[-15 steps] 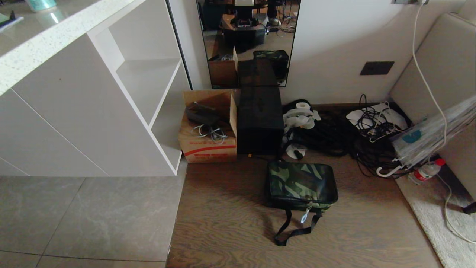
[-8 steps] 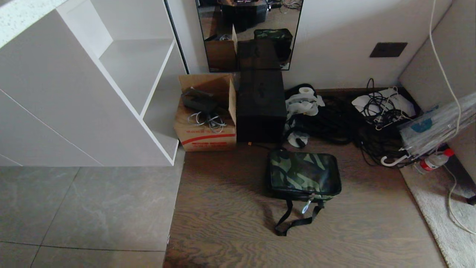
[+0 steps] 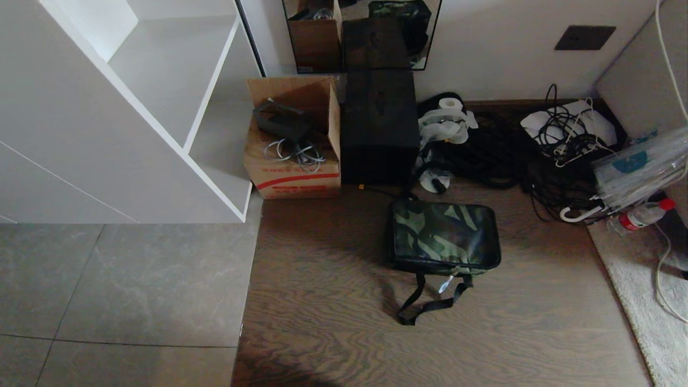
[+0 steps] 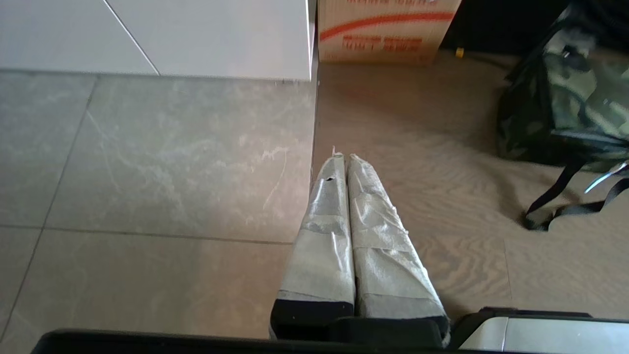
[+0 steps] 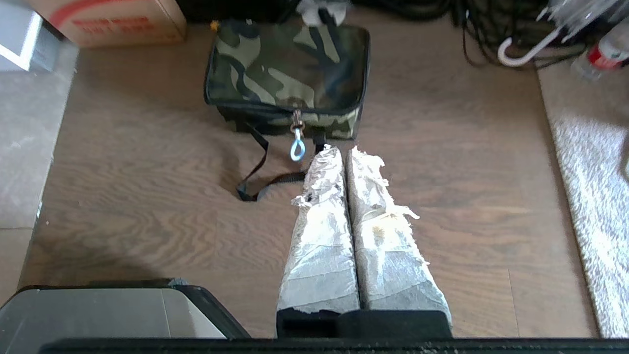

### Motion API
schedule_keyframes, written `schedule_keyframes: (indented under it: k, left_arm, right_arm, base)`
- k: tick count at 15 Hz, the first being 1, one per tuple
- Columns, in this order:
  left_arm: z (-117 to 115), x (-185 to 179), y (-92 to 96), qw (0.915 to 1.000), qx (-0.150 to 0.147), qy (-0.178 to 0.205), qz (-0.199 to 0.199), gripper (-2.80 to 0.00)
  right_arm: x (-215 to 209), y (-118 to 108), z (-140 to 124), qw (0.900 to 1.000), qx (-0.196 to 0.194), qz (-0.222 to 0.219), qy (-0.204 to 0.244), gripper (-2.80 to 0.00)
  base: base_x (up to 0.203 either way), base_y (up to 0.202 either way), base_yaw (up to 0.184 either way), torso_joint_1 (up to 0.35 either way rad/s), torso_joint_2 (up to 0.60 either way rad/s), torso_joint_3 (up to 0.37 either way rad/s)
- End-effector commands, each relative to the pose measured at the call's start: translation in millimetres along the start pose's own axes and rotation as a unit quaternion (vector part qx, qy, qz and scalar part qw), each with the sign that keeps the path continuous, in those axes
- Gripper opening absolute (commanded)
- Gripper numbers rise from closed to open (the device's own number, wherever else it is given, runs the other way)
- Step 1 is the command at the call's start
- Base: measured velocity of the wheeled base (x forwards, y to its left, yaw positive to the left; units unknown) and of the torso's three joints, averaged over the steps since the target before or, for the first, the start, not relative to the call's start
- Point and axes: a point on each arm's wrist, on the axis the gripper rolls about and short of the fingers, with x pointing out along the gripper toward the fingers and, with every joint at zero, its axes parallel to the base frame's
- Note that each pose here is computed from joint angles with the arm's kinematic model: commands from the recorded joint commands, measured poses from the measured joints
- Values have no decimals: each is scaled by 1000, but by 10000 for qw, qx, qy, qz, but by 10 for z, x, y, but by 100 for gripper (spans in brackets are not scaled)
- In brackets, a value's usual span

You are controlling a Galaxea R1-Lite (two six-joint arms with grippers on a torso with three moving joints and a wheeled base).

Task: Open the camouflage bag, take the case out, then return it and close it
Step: Open the top of the storage box

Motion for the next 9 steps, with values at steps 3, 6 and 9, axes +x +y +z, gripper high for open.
schedule_keyframes:
  k: [3,6,9]
  left_arm:
    - [0,1,0,10000,-1,7,0,-280]
    - [5,0,0,10000,-1,0,0,-280]
    - [0,1,0,10000,-1,7,0,-280]
  right_arm:
    - [0,0,0,10000,0,4,1,-280]
    - [0,0,0,10000,0,4,1,-280]
    - [0,0,0,10000,0,4,1,-280]
  base:
    - [0,0,0,1,1,-196]
    - [0,0,0,7,-2,-194]
    - [0,0,0,4,1,-197]
